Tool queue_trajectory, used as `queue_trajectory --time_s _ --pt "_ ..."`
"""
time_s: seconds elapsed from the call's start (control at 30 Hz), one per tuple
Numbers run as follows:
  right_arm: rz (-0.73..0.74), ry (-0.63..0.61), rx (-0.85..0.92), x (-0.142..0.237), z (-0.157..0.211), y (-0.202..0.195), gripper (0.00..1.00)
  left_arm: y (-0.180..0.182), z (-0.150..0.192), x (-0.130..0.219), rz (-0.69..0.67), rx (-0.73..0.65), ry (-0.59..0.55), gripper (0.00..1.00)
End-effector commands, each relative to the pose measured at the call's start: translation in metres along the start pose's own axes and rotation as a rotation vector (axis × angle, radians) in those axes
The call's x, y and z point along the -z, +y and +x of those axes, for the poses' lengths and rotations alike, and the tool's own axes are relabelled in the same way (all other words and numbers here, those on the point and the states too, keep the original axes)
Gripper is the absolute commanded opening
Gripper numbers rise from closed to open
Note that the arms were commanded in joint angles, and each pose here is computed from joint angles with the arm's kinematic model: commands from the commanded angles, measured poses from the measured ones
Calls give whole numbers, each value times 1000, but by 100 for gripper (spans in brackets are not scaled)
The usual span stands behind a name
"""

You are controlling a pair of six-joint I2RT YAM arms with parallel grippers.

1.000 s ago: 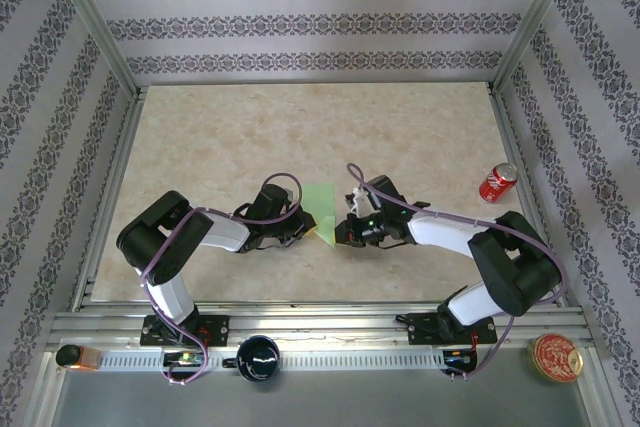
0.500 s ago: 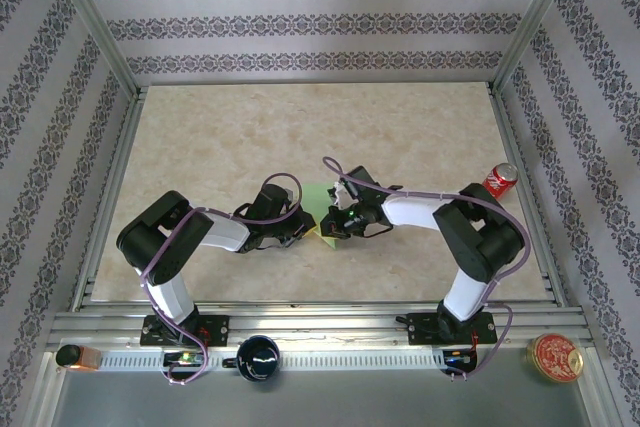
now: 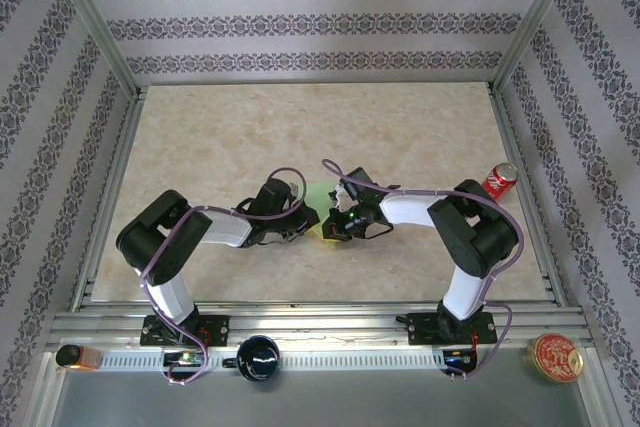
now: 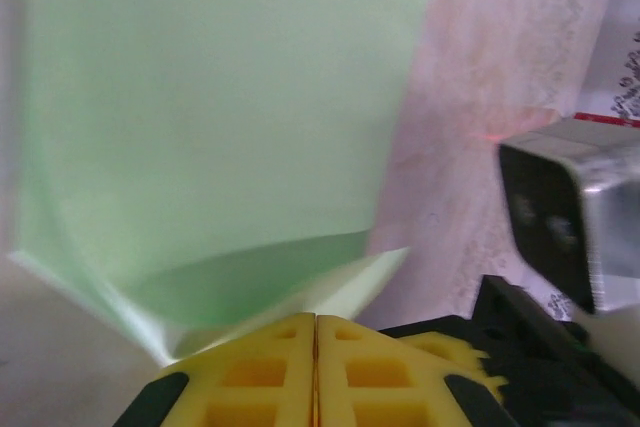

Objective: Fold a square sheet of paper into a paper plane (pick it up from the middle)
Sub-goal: Third fold the triangle at the center of the table.

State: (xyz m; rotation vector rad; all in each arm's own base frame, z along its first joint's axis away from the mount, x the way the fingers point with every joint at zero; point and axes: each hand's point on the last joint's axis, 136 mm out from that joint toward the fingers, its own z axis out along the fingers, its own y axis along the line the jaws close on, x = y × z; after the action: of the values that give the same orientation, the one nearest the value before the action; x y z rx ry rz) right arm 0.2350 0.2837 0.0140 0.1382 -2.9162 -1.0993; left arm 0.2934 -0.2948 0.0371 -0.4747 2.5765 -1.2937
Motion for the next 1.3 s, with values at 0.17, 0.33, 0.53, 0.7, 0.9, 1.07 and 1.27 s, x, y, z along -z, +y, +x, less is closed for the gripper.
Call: queue_trajectory --time_s 0.17,0.33,0.53,0.7,0.9,1.07,1.27 --pt "94 25 -61 -6 11 -32 0 4 5 1 -45 -23 46 6" --pt "96 29 -64 -7 13 -34 0 19 -3 0 -91 -12 18 5" --pt "104 34 -69 -7 17 -37 0 48 -22 9 -137 54 -23 4" --pt "109 37 -72 -8 17 -39 0 62 -33 17 -203 58 -33 3" --pt "113 38 -75 -8 18 -40 0 77 -47 29 -216 90 -52 4" --pt "110 41 -77 -9 19 -41 0 80 -56 37 -211 104 -63 4" --pt "99 42 -76 -8 18 -39 0 53 -66 49 -183 50 -76 4"
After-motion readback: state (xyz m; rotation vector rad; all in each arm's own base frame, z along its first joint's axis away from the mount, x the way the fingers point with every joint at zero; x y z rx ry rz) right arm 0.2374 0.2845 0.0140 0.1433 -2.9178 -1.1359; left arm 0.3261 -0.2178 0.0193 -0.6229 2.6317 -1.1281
